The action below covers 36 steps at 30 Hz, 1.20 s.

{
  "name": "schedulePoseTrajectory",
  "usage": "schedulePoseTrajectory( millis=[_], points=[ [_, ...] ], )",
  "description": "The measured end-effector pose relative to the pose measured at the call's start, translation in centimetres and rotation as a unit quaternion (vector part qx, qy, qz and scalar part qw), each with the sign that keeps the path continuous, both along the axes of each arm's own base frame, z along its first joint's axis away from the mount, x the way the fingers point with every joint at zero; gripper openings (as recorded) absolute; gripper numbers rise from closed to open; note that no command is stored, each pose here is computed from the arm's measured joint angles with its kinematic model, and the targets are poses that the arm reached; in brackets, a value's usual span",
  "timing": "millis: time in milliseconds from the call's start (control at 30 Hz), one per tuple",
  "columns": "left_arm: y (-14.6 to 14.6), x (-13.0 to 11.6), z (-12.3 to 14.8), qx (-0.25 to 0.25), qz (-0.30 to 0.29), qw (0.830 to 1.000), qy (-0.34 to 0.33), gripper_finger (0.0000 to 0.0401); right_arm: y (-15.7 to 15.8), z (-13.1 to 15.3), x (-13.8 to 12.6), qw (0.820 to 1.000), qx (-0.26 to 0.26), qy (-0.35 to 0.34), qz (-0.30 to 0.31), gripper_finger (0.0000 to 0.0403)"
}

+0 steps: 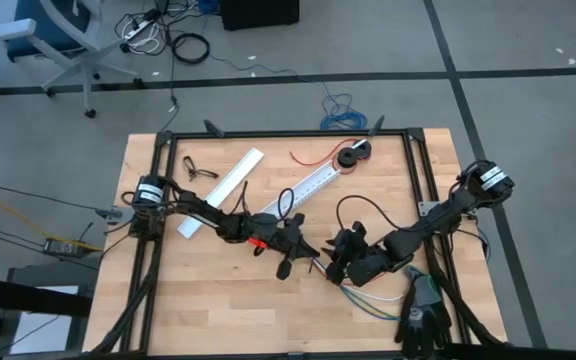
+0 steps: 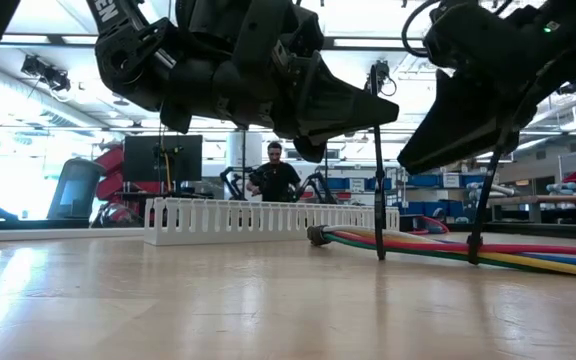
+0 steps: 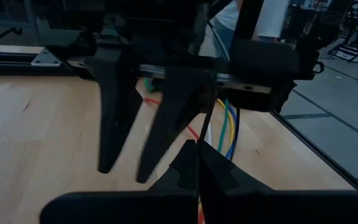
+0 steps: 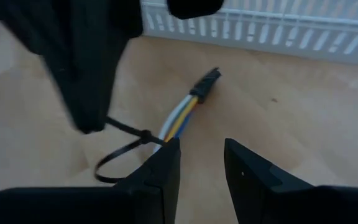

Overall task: Ziptie cables
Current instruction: Wrap the cables together using the black zip tie

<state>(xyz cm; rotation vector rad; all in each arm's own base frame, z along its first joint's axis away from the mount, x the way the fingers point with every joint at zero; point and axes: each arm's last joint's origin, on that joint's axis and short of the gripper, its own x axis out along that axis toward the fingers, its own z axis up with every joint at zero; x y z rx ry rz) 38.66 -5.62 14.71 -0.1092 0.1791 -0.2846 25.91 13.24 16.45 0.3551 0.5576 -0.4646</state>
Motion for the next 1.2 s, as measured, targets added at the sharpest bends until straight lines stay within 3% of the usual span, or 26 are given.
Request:
schedulePoseTrajectory(
  millis=[267,667,833,967,1200],
  points=[
    [0.7,0.1,0.0,0.0,0.01,1.0,0.0,0.0001,0.6,0.1,0.1,0.999,-0.013,-0.03,0.04,0.0112],
    [1.0,0.1,0.1,-0.001,0.013,1.0,-0.003,0.0001,0.4,0.2,0.5,0.989,-0.073,0.007,0.13,0.0112],
    [1.1,0.2,0.1,0.0,0.018,1.0,-0.006,0.0001,0.2,0.2,1.1,0.991,-0.068,-0.015,0.118,0.0112],
    [1.1,0.2,0.1,0.0,0.017,1.0,-0.006,0.0001,0.4,-1.3,2.3,0.993,-0.053,-0.04,0.099,0.0112],
    [1.1,0.1,0.0,0.001,0.017,1.0,0.001,0.0001,0.5,-2.5,3.0,0.993,-0.08,-0.05,0.068,0.0111]
  ],
)
